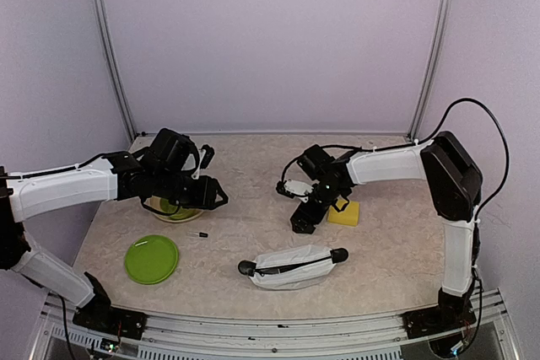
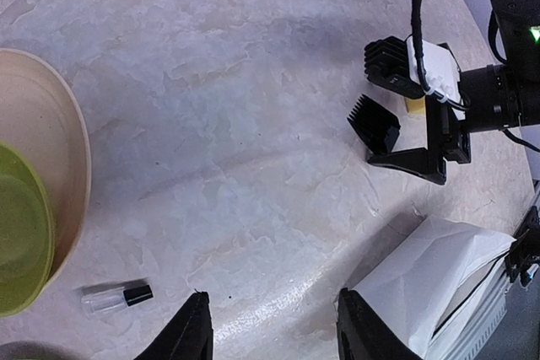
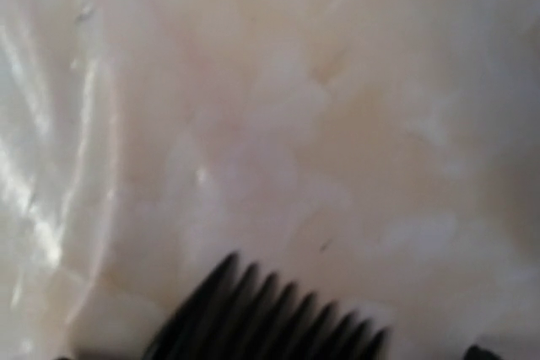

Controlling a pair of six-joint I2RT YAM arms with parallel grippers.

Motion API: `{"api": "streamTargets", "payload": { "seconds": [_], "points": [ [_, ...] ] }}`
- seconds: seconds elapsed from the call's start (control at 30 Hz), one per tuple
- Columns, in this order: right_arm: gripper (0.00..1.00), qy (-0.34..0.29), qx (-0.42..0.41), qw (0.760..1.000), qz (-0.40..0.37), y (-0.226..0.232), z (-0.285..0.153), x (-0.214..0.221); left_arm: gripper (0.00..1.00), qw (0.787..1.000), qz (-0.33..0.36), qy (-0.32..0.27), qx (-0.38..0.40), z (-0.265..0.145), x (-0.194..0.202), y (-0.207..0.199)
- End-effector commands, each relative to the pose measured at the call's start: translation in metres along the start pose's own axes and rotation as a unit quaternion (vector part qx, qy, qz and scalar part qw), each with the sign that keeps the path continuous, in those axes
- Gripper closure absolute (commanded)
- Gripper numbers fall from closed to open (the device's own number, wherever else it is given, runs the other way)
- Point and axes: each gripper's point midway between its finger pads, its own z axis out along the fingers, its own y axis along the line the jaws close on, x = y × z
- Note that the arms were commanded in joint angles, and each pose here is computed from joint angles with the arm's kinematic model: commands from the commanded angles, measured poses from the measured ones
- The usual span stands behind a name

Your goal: Sort the hair-cutting tools

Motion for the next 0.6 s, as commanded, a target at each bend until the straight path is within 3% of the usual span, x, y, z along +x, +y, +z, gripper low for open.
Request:
{"api": "streamTargets", "payload": {
  "seconds": [0.0, 0.07, 0.2, 0.4, 0.57],
  "points": [
    [0.00, 0.061, -0.038, 0.997, 0.003, 0.015, 0.006, 0.047, 0.50, 0.999, 0.008, -0.038, 0.008, -0.008, -0.022, -0.007],
    [0.06, 0.068, -0.041, 0.997, 0.003, 0.016, 0.006, 0.053, 0.50, 0.999, 0.008, -0.039, 0.011, -0.006, -0.021, -0.007],
    [0.32, 0.070, -0.031, 0.997, 0.000, 0.013, 0.002, 0.054, 0.50, 0.999, 0.010, -0.042, 0.013, -0.004, -0.021, -0.007],
    [0.55, 0.078, -0.034, 0.996, -0.005, 0.012, 0.005, 0.057, 0.50, 0.998, 0.014, -0.057, 0.024, -0.004, -0.020, -0.008],
    [0.67, 0.045, -0.068, 0.997, -0.014, 0.018, -0.003, 0.039, 0.50, 0.988, 0.070, -0.122, 0.060, -0.015, -0.033, -0.025]
  ]
}}
